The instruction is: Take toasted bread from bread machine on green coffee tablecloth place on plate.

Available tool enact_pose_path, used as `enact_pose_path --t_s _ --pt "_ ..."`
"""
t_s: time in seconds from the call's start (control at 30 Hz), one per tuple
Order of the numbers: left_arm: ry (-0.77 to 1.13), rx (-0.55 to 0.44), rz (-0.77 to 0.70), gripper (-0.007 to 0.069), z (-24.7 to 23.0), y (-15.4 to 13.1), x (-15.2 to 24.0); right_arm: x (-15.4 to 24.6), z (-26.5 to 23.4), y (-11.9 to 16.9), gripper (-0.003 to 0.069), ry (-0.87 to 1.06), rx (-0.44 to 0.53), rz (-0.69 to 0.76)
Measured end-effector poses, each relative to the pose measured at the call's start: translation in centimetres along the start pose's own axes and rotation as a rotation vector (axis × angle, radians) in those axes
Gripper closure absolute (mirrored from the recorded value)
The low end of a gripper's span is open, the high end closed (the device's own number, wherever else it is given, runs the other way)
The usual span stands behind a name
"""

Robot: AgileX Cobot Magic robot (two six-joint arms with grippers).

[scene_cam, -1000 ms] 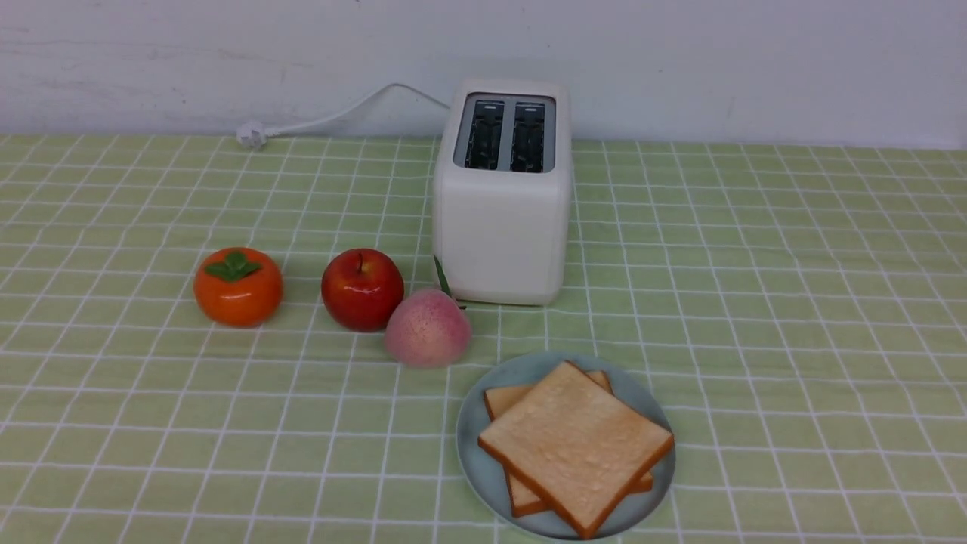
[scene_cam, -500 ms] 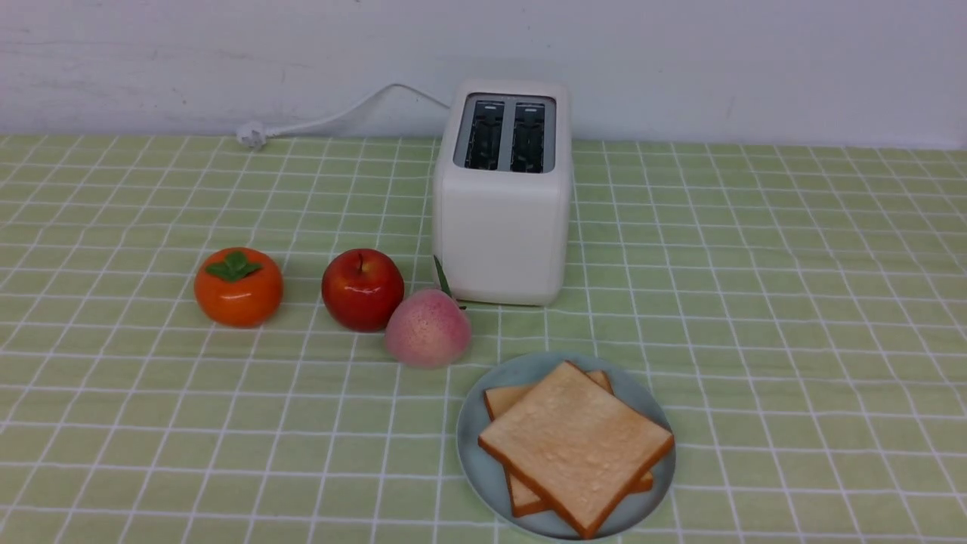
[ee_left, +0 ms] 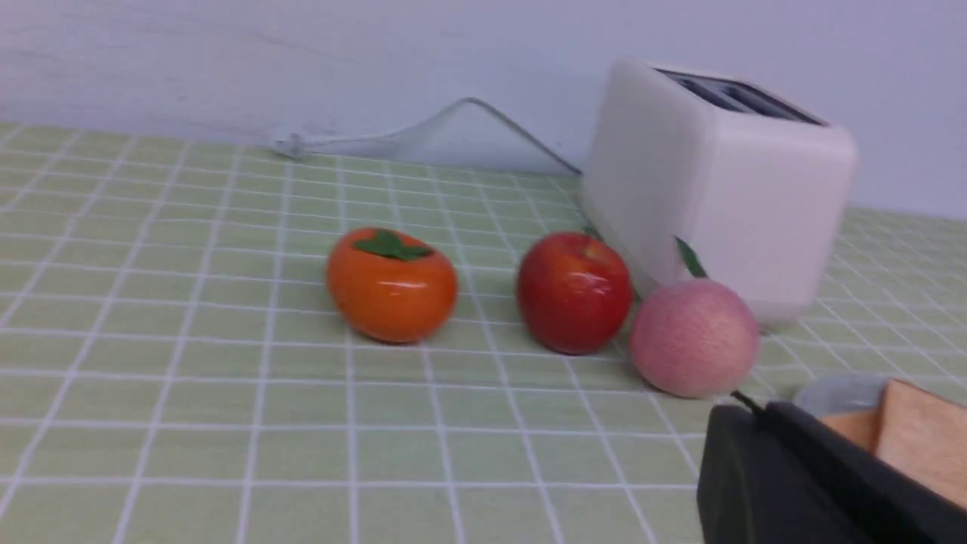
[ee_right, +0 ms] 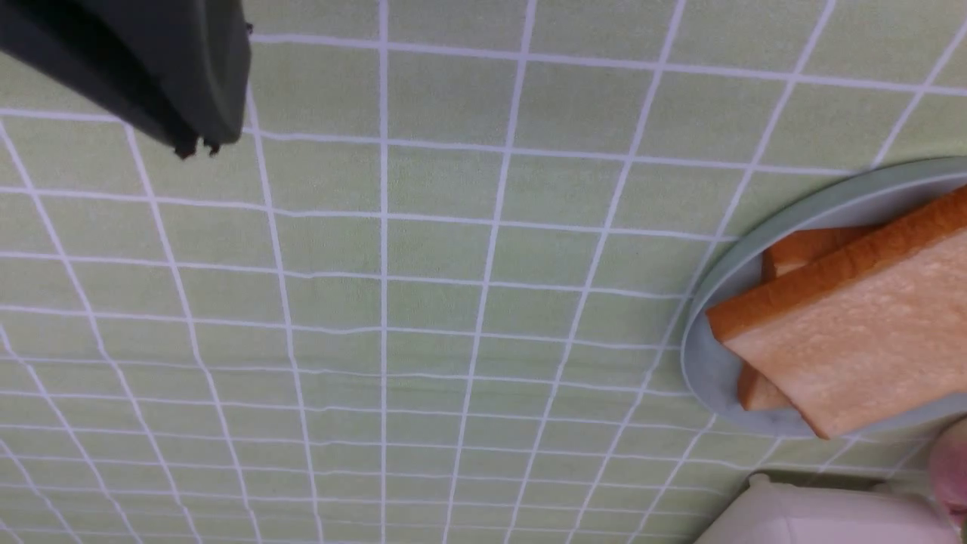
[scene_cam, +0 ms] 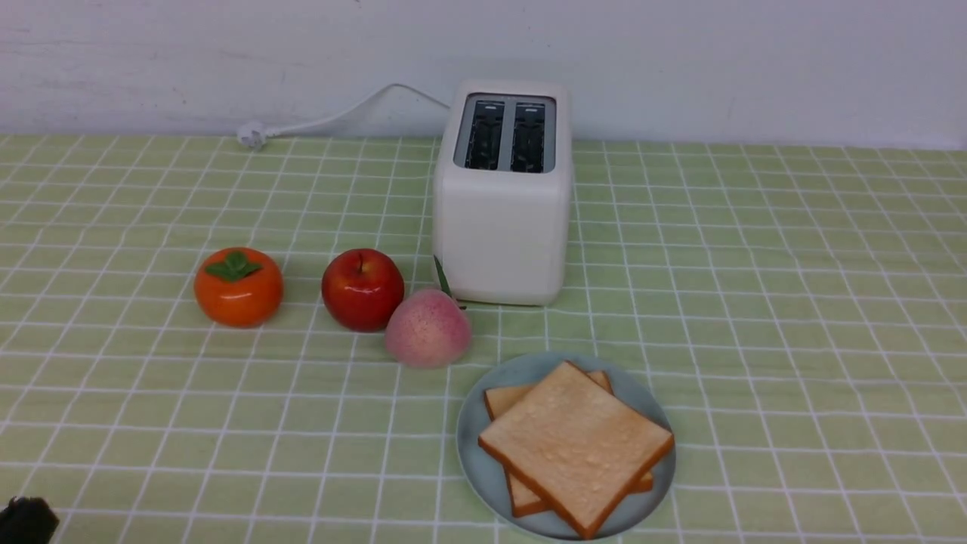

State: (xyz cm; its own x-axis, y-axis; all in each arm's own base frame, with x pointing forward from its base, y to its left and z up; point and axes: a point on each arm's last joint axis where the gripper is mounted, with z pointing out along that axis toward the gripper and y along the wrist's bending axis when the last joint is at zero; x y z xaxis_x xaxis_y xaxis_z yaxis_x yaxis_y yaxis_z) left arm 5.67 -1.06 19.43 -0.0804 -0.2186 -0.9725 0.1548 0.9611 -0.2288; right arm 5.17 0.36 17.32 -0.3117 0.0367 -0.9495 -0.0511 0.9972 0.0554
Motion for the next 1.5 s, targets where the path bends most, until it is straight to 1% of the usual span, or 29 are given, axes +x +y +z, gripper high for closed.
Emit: enact_pose_path --t_s 0.07,0.1,0.2,0.5,1.5 --pt "0.073 -0.052 -0.048 0.0638 -0.1 0.3 0.7 0.0 0.0 0.0 0.0663 -0.002 0.0 0.0" --pt "0.151 -0.087 -0.076 0.0638 -0.2 0.5 1.5 0.0 0.0 0.0 0.0661 -0.002 0.0 0.0" --pt "0.238 -0.114 -0.115 0.0638 -0.4 0.6 2.3 0.0 0.0 0.0 0.0659 -0.002 0.0 0.0" --pt "0.238 -0.122 -0.14 0.0638 -0.4 0.7 2.3 0.0 0.0 0.0 0.0654 -0.002 0.0 0.0" --pt "0.238 -0.122 -0.141 0.0631 -0.4 0.7 2.3 0.0 0.0 0.0 0.0616 -0.002 0.0 0.0"
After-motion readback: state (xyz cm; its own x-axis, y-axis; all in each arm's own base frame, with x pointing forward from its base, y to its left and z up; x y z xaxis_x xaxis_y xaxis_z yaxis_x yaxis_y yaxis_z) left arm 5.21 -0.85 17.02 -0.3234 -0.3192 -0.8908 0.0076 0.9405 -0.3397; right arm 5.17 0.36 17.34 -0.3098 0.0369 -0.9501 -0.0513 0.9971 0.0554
